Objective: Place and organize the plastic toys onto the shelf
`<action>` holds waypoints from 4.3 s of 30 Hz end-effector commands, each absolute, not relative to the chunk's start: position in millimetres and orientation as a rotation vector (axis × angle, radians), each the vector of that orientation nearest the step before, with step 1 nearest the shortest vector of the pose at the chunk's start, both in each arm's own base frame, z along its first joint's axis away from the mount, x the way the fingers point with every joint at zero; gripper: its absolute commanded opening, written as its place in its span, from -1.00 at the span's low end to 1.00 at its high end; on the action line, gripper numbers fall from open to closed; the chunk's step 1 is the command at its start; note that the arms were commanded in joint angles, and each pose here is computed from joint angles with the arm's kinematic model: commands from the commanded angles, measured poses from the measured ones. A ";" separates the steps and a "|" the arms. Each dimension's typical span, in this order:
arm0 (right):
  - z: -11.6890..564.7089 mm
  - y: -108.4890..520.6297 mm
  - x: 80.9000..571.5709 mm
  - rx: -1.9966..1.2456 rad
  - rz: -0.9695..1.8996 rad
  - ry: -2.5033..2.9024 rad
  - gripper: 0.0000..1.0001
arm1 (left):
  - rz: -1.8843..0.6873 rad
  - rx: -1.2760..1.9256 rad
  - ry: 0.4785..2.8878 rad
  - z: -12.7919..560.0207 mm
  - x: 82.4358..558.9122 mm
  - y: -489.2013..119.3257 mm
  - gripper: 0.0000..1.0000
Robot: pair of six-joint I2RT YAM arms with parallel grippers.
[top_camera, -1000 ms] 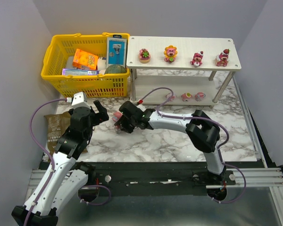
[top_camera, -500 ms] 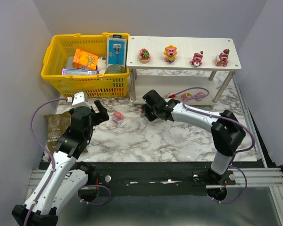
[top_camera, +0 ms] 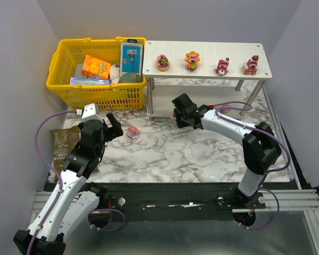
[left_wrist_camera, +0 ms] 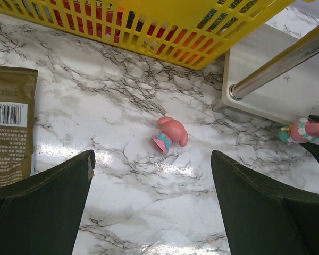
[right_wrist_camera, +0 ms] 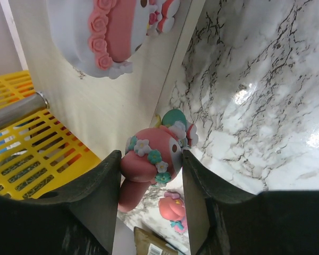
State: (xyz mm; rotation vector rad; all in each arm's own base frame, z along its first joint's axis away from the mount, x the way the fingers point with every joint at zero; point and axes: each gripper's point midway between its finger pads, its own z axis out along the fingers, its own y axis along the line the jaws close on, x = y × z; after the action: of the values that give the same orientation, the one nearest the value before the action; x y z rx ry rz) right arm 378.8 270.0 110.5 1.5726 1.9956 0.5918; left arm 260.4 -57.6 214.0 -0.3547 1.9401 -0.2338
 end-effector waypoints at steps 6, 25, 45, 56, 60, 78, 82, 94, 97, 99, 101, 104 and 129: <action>138.2 261.9 399.3 1.642 0.625 1.831 -0.31 | -0.227 -0.344 1.942 215.1 260.4 -57.8 0.97; 155.1 265.6 400.3 1.658 0.733 1.814 -0.33 | -0.224 -0.348 1.947 212.7 262.2 -58.4 0.97; 157.6 256.5 414.7 1.704 0.652 1.733 -0.30 | -0.230 -0.339 1.958 210.8 261.9 -60.2 0.98; 134.3 253.8 410.6 1.789 0.541 1.748 -0.21 | -0.235 -0.329 1.967 208.3 264.2 -63.0 0.98; 128.3 257.4 409.1 1.823 0.546 1.756 -0.20 | -0.237 -0.329 1.964 209.3 264.9 -63.2 0.97; 111.7 259.7 417.3 1.874 0.560 1.698 0.00 | -0.229 -0.327 1.977 206.4 264.7 -63.1 0.98; 108.5 257.3 417.2 1.880 0.544 1.688 0.04 | -0.227 -0.329 1.975 207.2 264.9 -62.6 0.98; 106.7 246.3 422.0 1.909 0.514 1.622 0.09 | -0.225 -0.325 1.983 205.7 264.7 -63.0 0.97; 104.2 245.7 423.2 1.912 0.507 1.622 0.09 | -0.225 -0.325 1.985 205.0 264.6 -63.0 0.98; 103.5 245.4 424.4 1.912 0.508 1.618 0.10 | -0.225 -0.325 1.985 204.9 264.9 -63.1 0.98; 104.6 246.1 426.2 1.905 0.517 1.620 0.11 | -0.224 -0.325 1.986 204.6 264.7 -63.0 0.98; 102.5 247.1 427.6 1.909 0.528 1.618 0.15 | -0.222 -0.324 1.985 205.3 264.8 -62.7 0.98; 153.4 249.8 442.9 1.705 0.671 1.614 1.00 | -0.229 -0.323 1.978 206.9 263.8 -62.9 0.98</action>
State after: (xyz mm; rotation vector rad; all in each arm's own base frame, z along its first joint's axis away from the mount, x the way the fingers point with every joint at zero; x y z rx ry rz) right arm 434.3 263.6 123.1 1.6710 1.7738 0.6007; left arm 264.9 -59.2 201.7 -0.3458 1.9875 -0.2076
